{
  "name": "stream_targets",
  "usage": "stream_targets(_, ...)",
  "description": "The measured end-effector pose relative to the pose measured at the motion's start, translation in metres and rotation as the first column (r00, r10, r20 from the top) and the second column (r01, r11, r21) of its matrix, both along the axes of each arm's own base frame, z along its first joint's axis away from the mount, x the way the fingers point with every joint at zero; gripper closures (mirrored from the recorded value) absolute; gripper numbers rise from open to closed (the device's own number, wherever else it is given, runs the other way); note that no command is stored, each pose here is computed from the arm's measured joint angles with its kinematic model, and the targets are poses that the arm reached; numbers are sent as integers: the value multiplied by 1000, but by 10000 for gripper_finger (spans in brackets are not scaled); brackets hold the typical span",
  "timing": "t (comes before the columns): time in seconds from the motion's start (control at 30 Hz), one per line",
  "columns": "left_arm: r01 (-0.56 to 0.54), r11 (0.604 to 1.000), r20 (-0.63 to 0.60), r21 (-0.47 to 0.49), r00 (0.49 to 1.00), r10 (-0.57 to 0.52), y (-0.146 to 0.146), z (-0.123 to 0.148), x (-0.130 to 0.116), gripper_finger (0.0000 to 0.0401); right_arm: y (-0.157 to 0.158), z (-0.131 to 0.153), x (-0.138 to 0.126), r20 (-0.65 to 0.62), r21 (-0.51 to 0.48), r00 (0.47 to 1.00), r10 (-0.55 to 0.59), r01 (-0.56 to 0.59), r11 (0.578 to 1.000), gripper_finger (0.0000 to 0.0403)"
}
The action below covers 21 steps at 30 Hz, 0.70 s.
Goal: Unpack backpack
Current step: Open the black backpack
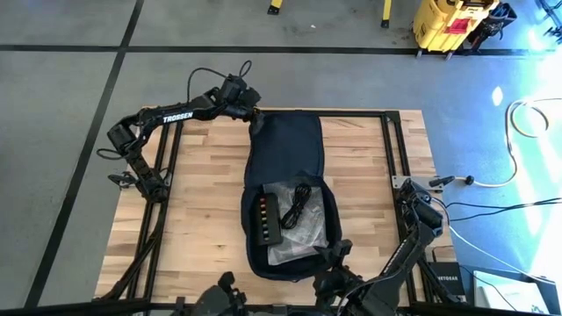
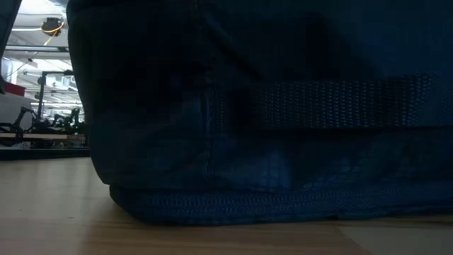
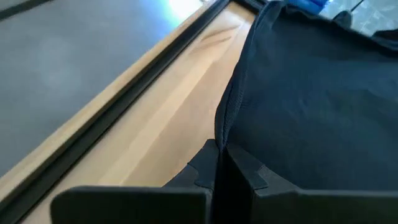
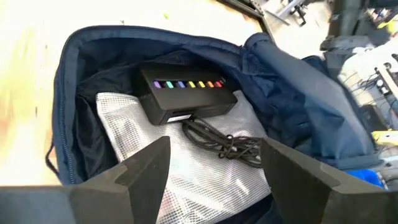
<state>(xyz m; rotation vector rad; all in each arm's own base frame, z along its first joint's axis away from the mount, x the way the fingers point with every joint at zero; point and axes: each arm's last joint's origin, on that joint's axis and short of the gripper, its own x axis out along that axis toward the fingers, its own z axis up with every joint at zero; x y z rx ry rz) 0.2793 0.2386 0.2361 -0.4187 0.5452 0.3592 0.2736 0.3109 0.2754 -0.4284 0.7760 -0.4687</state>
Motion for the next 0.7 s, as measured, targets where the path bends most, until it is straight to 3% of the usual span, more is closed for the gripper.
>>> stream_targets(0.33, -31, 998, -12, -61, 999, 31, 7, -31, -24, 401, -7, 18, -4, 54, -20, 998, 21, -19, 1000, 171)
stream_targets(0.7, -30, 990, -39, -140, 999, 25, -5, -66, -41, 401, -16, 20, 5, 11, -25, 1000, 9, -8, 1000, 171)
